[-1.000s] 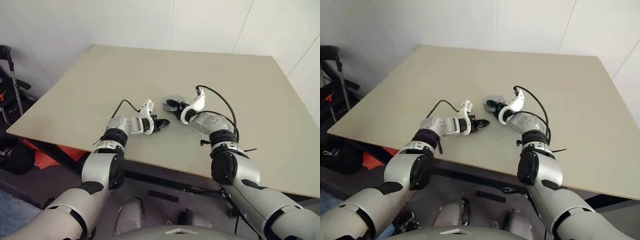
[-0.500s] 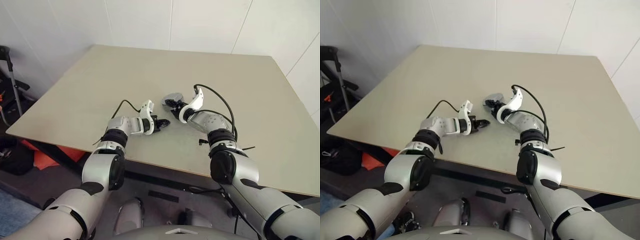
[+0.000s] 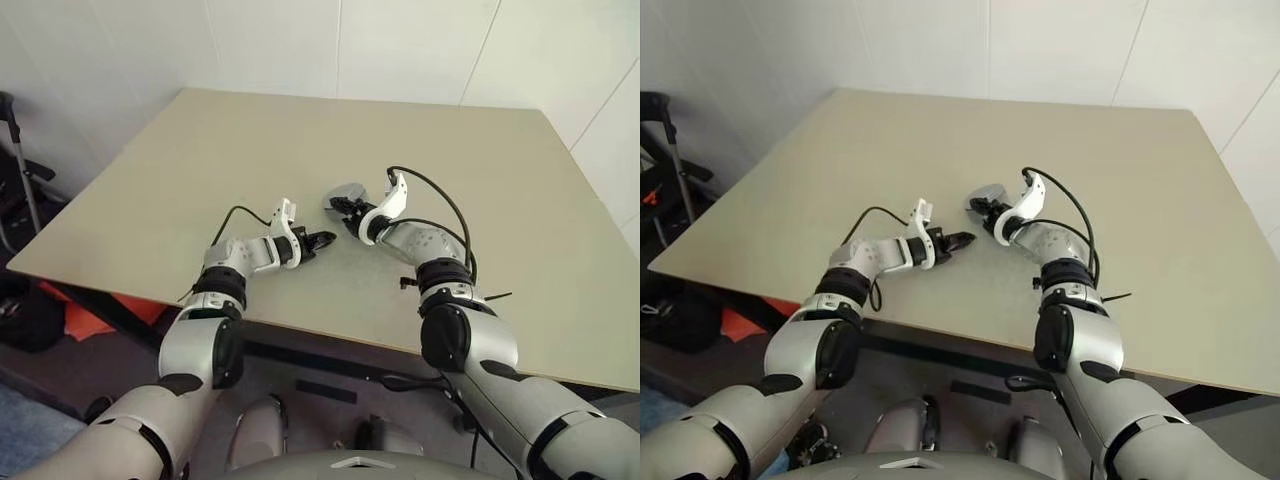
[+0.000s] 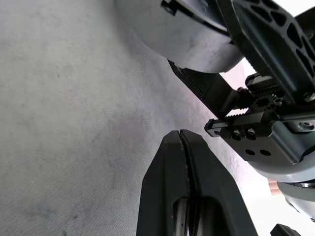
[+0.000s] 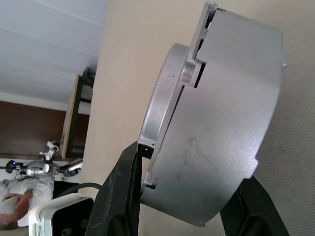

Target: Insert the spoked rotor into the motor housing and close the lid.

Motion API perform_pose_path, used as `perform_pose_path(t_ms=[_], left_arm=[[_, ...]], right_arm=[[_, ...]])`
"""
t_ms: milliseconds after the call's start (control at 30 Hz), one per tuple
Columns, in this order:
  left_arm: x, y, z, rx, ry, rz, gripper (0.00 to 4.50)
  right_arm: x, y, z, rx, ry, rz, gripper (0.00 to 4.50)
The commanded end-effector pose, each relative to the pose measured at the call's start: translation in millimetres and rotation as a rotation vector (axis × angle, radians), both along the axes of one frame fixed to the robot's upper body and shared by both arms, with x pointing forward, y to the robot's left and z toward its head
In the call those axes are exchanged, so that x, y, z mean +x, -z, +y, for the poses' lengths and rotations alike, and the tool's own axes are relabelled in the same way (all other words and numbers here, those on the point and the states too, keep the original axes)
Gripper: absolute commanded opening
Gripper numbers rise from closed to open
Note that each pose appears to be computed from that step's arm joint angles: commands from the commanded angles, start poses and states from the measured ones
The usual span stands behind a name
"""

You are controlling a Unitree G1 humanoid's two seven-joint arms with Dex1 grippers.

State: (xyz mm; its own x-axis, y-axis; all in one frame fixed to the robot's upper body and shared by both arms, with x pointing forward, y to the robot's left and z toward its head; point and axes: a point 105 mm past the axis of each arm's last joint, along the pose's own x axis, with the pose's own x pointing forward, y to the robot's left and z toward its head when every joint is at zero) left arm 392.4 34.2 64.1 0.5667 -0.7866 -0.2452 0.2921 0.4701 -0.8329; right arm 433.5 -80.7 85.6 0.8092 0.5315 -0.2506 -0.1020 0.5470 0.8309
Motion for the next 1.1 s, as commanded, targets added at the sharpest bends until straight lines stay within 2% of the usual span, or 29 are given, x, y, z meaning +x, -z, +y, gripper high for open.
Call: perform_pose_path(t_ms=[33,333,400,433,600,700,867,1100], left_arm=[[8,-6,20,-0.004,-0.072,-0.025,0.0],[9,-7,34,-0.01,-0.104,-0.029,0.0],[9,-7,40,-0.011,-0.117,-0.029,0.0],[9,-7,43,-0.013,-0.124,-0.029,0.0],[9,-7,50,-0.015,-0.142,-0.024,0.0],[8,-6,52,-0.014,-0.145,-0.022,0.0],[7,-6,52,-0.014,-0.149,-0.017,0.0],[5,-6,52,-0.011,-0.143,-0.022,0.0]], right_arm=[[2,-15,-6,-0.034,-0.014,-0.056,1.98],[-23,-5,-1,-0.078,-0.18,-0.007,1.98],[-29,-3,-4,-0.111,-0.197,-0.006,2.71],[-30,-2,-7,-0.133,-0.195,-0.004,2.87],[-31,2,-16,-0.284,-0.19,-0.018,4.47],[-22,-1,-33,-0.449,-0.123,-0.077,4.47],[-20,-5,-50,-0.644,-0.118,-0.13,4.47],[-19,-11,-89,-0.808,-0.059,-0.156,4.47]])
